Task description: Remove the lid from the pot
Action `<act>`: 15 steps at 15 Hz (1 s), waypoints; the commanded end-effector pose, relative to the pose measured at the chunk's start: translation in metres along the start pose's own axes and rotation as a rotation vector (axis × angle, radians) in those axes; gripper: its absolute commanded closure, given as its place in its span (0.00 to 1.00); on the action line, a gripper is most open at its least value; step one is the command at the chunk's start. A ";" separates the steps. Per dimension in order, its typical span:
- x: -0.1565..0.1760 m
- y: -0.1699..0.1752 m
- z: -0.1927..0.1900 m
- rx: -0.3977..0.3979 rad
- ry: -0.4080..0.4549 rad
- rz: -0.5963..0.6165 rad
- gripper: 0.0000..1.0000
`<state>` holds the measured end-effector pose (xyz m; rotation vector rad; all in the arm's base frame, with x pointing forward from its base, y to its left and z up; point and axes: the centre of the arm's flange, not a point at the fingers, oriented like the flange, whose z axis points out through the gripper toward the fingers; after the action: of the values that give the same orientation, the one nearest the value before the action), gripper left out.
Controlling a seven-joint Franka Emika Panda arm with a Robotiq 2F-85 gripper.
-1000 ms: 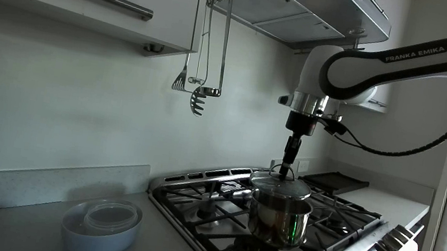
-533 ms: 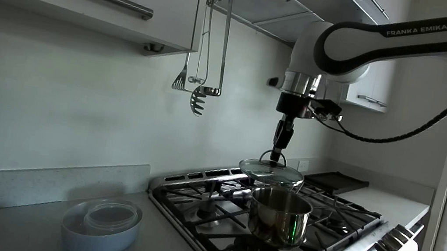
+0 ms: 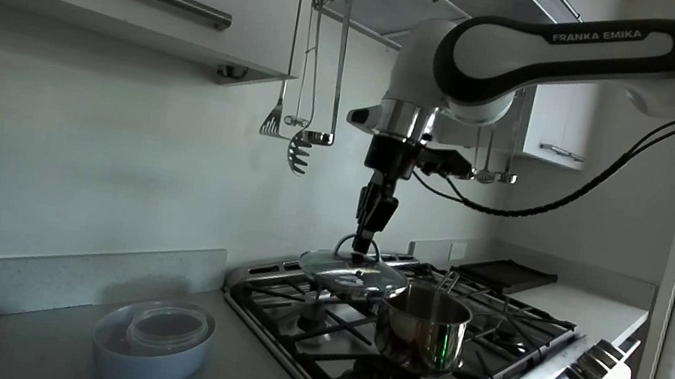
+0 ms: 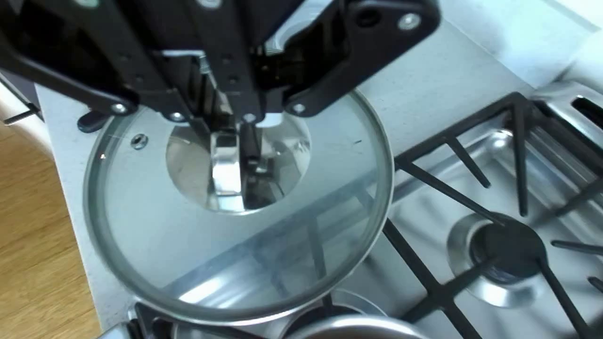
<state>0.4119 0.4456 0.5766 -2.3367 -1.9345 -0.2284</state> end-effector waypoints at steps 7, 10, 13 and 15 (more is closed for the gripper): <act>0.075 -0.028 0.033 0.090 0.035 -0.271 0.96; 0.066 -0.031 0.042 0.099 0.038 -0.242 0.85; 0.068 -0.030 0.042 0.099 0.040 -0.246 0.85; 0.068 -0.029 0.041 0.097 0.042 -0.247 0.85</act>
<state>0.3978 0.5241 0.5482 -2.0156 -2.1591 -0.1960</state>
